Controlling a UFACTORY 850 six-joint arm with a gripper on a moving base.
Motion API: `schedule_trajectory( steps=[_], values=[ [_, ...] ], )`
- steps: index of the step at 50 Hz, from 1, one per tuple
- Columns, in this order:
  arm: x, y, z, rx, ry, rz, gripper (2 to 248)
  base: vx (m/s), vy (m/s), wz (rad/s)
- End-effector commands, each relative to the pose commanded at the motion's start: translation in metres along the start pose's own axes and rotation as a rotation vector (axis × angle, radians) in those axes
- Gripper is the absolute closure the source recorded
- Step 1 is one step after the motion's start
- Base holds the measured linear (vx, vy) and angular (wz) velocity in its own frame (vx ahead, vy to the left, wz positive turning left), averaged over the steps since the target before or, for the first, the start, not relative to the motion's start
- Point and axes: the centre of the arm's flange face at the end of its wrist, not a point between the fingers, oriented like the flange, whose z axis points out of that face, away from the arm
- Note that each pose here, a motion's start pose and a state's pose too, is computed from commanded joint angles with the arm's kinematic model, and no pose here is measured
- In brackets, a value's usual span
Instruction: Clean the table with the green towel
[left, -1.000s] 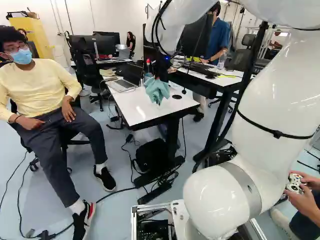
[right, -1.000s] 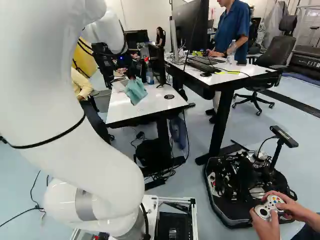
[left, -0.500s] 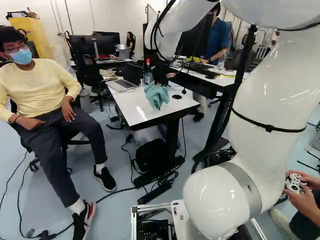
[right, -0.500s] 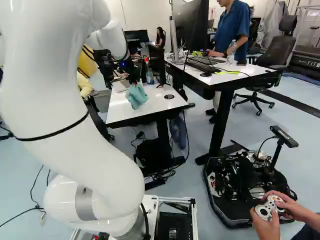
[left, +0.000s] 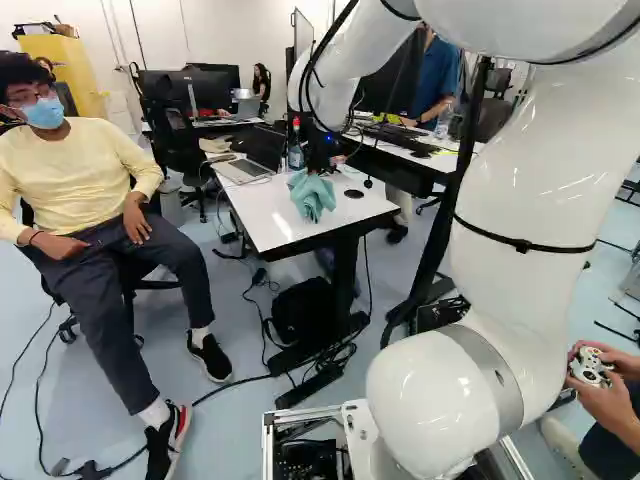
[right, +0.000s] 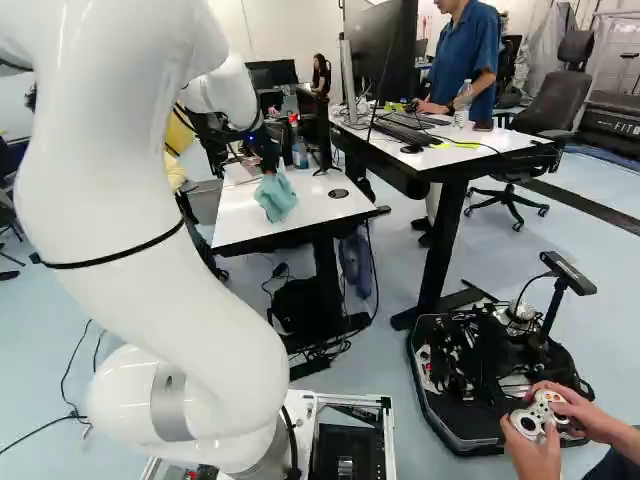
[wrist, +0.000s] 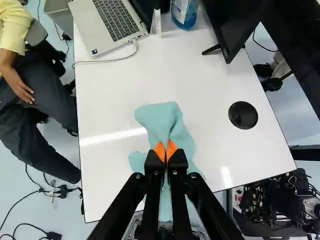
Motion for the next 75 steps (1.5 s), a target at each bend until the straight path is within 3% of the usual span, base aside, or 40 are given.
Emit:
schedule_trajectory(
  steps=[45, 75],
  values=[
    [-0.040, -0.010, 0.032, 0.011, 0.025, -0.016, 224, 0.000, 0.000, 0.000],
    [-0.055, -0.012, 0.067, 0.011, -0.033, -0.018, 224, 0.000, 0.000, 0.000]
  ],
)
